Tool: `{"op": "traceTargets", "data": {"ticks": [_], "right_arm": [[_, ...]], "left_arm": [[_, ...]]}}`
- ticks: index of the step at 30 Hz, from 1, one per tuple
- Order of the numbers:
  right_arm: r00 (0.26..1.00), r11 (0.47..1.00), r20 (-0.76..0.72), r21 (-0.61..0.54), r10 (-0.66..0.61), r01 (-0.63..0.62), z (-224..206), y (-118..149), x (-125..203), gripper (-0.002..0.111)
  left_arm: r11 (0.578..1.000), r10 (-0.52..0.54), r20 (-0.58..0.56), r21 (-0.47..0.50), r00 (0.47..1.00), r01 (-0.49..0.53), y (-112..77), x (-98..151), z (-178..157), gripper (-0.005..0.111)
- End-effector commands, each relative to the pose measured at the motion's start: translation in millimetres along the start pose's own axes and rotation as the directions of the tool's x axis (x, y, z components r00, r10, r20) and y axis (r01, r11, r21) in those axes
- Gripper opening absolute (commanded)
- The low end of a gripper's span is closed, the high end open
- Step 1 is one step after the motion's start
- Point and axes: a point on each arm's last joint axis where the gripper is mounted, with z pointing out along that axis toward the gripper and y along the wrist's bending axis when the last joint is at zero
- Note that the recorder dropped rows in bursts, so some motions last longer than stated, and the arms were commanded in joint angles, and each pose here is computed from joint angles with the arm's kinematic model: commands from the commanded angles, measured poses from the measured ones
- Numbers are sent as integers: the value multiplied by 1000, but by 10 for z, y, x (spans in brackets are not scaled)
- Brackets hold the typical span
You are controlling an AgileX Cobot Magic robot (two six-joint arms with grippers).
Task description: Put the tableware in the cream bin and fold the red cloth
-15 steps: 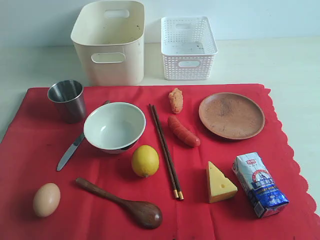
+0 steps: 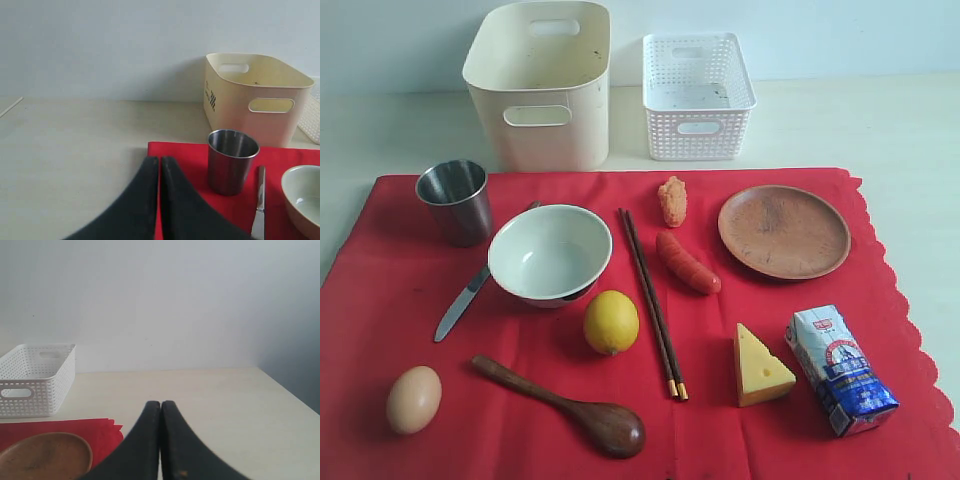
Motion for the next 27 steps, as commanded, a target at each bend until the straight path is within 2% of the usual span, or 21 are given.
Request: {"op": "traceTargets", "data": {"ticks": [1,8,22,23,25,27], "right_arm": [[1000,1000,9,6,-4,4,-2,-3,6,0],[999,1000,33,4,-4,4,-3,-2,-17,0],[979,1000,202,-6,3,-2,-21,7,-170,0],[979,1000,204,-11,26,-25,-21,7,-172,0],[969,989,197,-35,149,-145,-21,7,-168,0],[935,954,189,-65,300,-292,-21,7,-168,0]], "left_arm": [[1000,-6,7,-1,1000,6,0,-5,-6,4],[1000,-6,7,-1,1000,6,0,-5,-6,4],[1000,-6,7,-1,1000,6,0,-5,-6,4],[1000,-6,7,-1,1000,6,0,-5,-6,4],[1000,-6,7,-1,1000,6,0,-5,-6,4],[1000,-6,7,-1,1000,6,0,-5,-6,4]]}}
